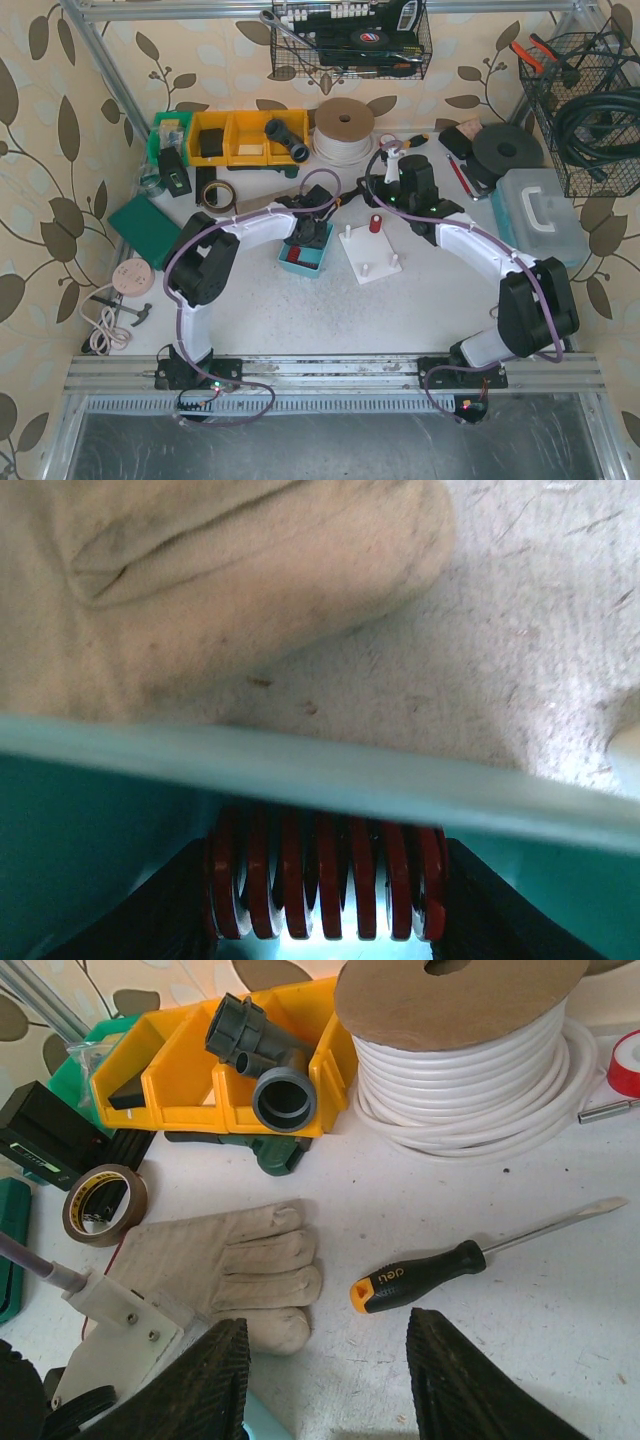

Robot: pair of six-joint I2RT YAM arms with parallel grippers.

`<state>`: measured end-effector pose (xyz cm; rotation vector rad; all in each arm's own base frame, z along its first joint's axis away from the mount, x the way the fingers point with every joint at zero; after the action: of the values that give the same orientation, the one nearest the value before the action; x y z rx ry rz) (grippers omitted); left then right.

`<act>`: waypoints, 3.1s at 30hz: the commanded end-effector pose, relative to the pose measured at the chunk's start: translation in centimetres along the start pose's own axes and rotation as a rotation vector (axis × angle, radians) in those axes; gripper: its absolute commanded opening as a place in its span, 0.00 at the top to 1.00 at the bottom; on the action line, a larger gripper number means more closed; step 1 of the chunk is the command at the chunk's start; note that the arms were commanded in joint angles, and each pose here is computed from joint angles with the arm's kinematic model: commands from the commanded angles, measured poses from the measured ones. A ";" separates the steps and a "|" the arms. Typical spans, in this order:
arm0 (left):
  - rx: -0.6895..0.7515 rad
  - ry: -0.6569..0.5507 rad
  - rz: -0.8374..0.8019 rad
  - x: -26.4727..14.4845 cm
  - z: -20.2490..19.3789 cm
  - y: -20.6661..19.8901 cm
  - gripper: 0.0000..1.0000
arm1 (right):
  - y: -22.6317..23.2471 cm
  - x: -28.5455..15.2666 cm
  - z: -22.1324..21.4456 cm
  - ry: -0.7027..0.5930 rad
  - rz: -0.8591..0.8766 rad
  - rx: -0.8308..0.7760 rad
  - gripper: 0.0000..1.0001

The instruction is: Install the large spring

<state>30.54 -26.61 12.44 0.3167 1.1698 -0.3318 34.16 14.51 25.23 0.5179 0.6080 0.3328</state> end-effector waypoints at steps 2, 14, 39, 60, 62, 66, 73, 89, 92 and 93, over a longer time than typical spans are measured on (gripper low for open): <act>0.007 0.080 0.034 -2.6 -1.3 0.7 0.71 | 0.8 -1.1 0.7 -0.041 0.045 -0.002 0.55; -0.102 -0.091 -0.142 -8.6 -0.3 0.7 0.73 | 1.8 -2.6 1.1 -0.093 0.143 0.018 0.53; -0.473 -0.415 -0.693 -20.9 -2.2 3.3 0.75 | 2.5 -11.2 -1.9 -0.183 0.491 0.151 0.49; -0.679 -0.458 -1.078 -27.0 -3.2 4.5 0.82 | 4.6 -13.9 -11.4 -0.143 0.718 -0.179 0.42; -0.686 -0.445 -1.070 -26.9 -3.6 4.6 0.82 | 5.9 -14.0 -11.5 -0.136 0.737 -0.208 0.42; -0.701 -0.428 -1.070 -26.4 -4.4 4.5 0.82 | 7.8 -13.7 -11.2 -0.135 0.737 -0.255 0.46; -0.659 -0.380 -1.078 -25.6 -5.0 3.8 0.82 | 8.5 -12.9 -10.5 -0.163 0.671 -0.305 0.51; -0.572 -0.295 -1.099 -23.5 -5.6 2.2 0.82 | 5.7 -13.8 -10.2 -0.226 0.601 -0.187 0.46; -0.573 -0.288 -1.093 -23.6 -5.7 2.3 0.82 | 4.9 -13.5 -9.9 -0.231 0.625 -0.129 0.46; -0.572 -0.286 -1.091 -23.6 -5.8 2.3 0.83 | 4.8 -13.5 -9.9 -0.232 0.639 -0.117 0.46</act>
<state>19.12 -20.14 30.57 -0.8992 1.0588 -0.8255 16.76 16.62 27.32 0.5347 0.1965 0.8676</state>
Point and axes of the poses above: each gripper's point midway between its finger pads, its own x axis out along the fingers, its own y axis along the line the jaws close on, z = x × y, the point moved 10 cm from there along -x, back along the fingers, and after that the axes turned 14 degrees about x, right-handed, at the moved point
